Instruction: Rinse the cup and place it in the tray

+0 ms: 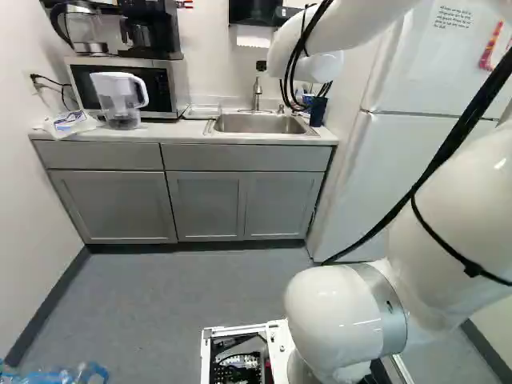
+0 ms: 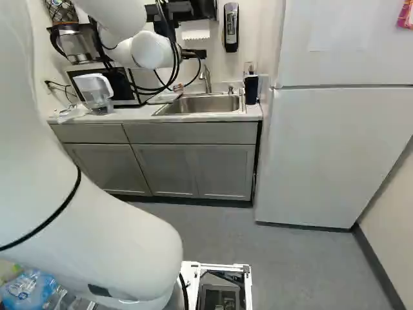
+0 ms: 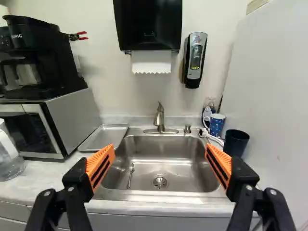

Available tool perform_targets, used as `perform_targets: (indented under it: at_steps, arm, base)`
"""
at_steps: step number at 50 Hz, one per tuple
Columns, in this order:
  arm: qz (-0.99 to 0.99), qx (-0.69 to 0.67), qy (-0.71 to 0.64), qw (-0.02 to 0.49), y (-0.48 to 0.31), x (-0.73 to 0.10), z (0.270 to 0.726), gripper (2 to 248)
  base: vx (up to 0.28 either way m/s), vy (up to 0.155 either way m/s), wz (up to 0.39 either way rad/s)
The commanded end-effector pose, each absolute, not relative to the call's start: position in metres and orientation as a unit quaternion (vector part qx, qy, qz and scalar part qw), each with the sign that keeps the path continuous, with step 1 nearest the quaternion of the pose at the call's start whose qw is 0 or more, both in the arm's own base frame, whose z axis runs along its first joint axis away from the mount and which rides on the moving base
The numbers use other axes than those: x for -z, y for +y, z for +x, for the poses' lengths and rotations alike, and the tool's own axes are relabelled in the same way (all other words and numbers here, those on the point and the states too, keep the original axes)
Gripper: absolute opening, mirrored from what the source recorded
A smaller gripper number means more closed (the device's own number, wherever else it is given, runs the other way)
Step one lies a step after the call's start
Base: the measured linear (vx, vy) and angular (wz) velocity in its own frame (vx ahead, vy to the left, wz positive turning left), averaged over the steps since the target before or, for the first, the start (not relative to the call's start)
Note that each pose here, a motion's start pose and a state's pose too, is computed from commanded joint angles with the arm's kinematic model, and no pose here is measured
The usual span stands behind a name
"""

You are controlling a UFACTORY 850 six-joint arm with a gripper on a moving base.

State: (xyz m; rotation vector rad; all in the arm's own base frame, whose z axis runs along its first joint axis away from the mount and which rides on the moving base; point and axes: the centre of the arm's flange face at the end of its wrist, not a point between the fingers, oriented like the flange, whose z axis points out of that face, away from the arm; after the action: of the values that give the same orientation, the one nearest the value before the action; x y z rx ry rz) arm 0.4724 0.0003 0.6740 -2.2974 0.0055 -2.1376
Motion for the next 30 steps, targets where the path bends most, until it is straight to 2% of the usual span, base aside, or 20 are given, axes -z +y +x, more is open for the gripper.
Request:
perform_targets:
  at_steps: [30]
  arm:
    - [-0.732, 0.681, 0.002, 0.002, 0.0003, -0.6740, 0.4724, 247]
  base:
    - [0.125, 0.041, -0.018]
